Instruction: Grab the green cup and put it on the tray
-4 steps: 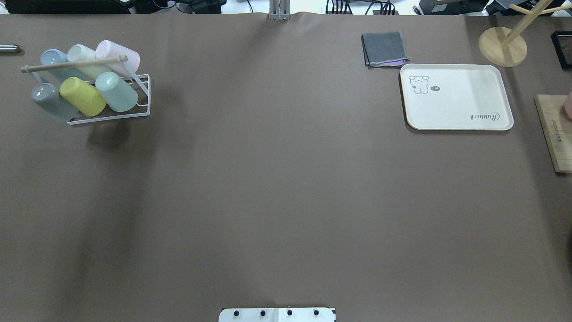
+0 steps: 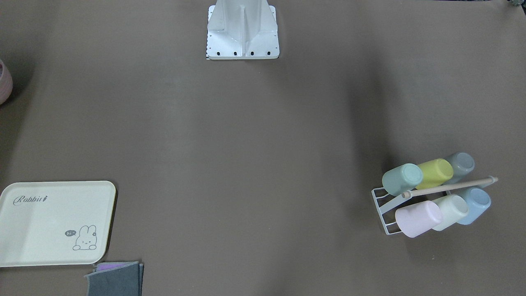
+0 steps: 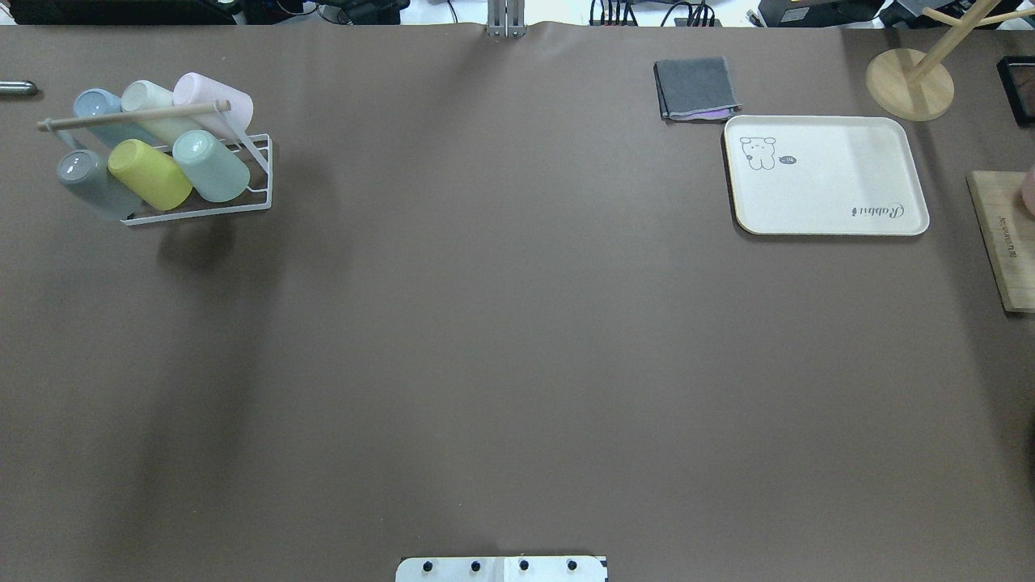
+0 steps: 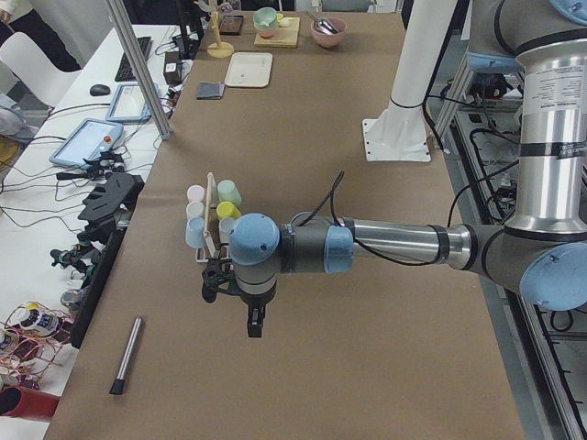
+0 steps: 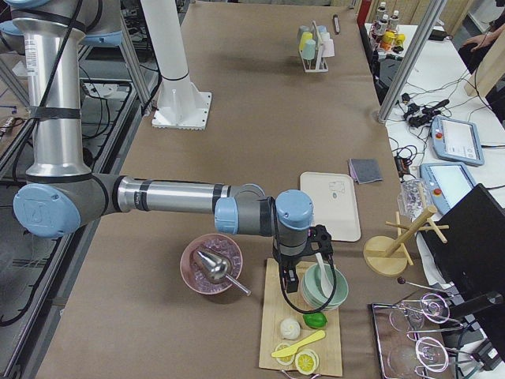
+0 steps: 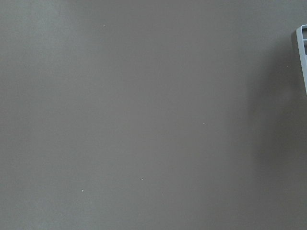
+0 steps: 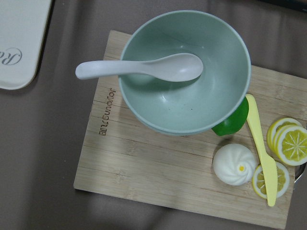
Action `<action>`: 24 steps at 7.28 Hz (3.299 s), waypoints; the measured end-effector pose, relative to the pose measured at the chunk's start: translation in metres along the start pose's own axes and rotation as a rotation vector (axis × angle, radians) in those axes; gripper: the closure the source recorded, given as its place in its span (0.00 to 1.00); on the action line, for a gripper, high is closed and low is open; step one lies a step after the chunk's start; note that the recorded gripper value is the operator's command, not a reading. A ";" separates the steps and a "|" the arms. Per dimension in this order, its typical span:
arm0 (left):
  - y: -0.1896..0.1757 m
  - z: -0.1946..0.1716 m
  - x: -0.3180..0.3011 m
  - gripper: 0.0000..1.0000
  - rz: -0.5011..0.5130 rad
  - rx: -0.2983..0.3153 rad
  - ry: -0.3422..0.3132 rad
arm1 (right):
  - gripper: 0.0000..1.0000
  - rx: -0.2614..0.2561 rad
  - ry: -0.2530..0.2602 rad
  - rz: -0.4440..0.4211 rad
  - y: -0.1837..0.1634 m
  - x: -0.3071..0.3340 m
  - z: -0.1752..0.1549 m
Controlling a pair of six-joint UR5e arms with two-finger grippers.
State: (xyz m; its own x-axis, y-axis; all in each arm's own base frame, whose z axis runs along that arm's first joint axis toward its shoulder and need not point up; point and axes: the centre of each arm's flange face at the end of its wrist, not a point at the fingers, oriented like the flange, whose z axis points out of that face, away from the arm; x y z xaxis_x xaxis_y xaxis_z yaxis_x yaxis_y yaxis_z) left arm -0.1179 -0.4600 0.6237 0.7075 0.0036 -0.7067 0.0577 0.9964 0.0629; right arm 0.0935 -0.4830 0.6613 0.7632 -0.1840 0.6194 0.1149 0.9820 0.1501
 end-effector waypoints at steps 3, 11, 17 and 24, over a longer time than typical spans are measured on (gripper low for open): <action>-0.015 -0.012 0.011 0.03 -0.009 0.026 0.001 | 0.00 -0.012 -0.014 0.005 0.008 0.002 0.007; -0.062 -0.081 0.098 0.02 -0.088 0.158 0.061 | 0.00 0.021 -0.084 0.029 -0.003 -0.015 -0.003; -0.067 -0.035 0.310 0.02 0.136 0.068 0.103 | 0.02 0.060 -0.079 0.054 -0.086 -0.111 0.032; -0.019 -0.014 0.563 0.02 1.030 0.134 -0.388 | 0.02 0.107 -0.112 0.098 -0.140 -0.154 0.108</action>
State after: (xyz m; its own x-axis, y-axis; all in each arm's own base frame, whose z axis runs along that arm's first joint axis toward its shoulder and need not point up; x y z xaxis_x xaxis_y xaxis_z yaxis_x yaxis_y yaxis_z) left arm 0.2690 -0.4761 0.2146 0.6321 0.7749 -0.0052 -0.6258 0.5144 0.5863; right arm -0.1084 -0.5966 0.6279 0.6915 -0.0971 0.7158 -0.0295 0.9863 0.1623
